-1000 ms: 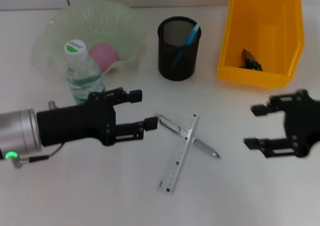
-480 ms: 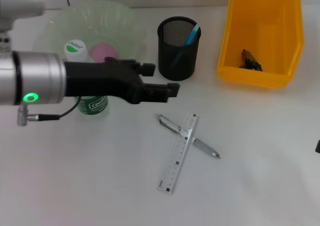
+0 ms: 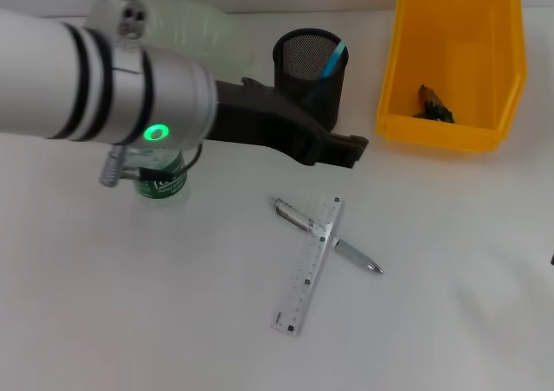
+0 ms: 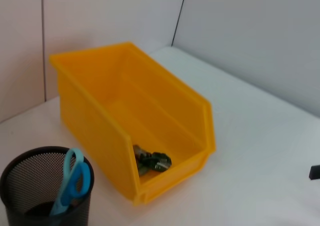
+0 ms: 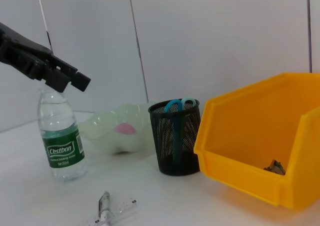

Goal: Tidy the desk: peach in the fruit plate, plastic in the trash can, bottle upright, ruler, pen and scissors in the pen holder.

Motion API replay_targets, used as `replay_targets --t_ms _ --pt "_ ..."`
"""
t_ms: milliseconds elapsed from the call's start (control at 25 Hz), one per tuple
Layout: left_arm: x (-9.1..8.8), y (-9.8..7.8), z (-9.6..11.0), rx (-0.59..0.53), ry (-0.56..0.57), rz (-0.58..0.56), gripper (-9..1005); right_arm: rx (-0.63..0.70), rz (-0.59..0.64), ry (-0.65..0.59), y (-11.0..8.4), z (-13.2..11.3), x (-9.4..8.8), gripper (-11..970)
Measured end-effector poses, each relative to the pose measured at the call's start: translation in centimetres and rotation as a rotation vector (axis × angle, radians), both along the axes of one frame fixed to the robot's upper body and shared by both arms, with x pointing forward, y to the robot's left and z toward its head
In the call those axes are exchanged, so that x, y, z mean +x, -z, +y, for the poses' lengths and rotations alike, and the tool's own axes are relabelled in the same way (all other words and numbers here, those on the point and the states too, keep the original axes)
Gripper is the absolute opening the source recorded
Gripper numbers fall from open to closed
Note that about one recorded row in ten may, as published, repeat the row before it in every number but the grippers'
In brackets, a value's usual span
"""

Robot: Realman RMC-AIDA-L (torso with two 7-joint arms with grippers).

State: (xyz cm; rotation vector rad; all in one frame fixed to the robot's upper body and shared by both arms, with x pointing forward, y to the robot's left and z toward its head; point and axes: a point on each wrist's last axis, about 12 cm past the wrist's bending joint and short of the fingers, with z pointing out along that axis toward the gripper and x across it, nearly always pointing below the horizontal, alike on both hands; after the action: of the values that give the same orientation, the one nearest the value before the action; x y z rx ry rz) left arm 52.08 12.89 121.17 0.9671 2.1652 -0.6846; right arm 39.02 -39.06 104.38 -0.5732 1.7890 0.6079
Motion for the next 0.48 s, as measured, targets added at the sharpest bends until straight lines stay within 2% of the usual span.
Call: replay_targets --t_ms 80,200,480 --pt "-0.3 -0.2 -2.1 0.062 0.028 -0.008 797 0.006 0.001 0.001 0.1 0.1 0.1 696" --pt "-0.4 0.1 -2.9 0.08 0.052 -0.013 797 0.014 0.001 0.003 0.2 0.3 0.2 696" --pt "1.5 3.2 -4.1 0.155 0.037 0.009 797 0.028 -0.003 0.007 0.3 0.6 0.2 696"
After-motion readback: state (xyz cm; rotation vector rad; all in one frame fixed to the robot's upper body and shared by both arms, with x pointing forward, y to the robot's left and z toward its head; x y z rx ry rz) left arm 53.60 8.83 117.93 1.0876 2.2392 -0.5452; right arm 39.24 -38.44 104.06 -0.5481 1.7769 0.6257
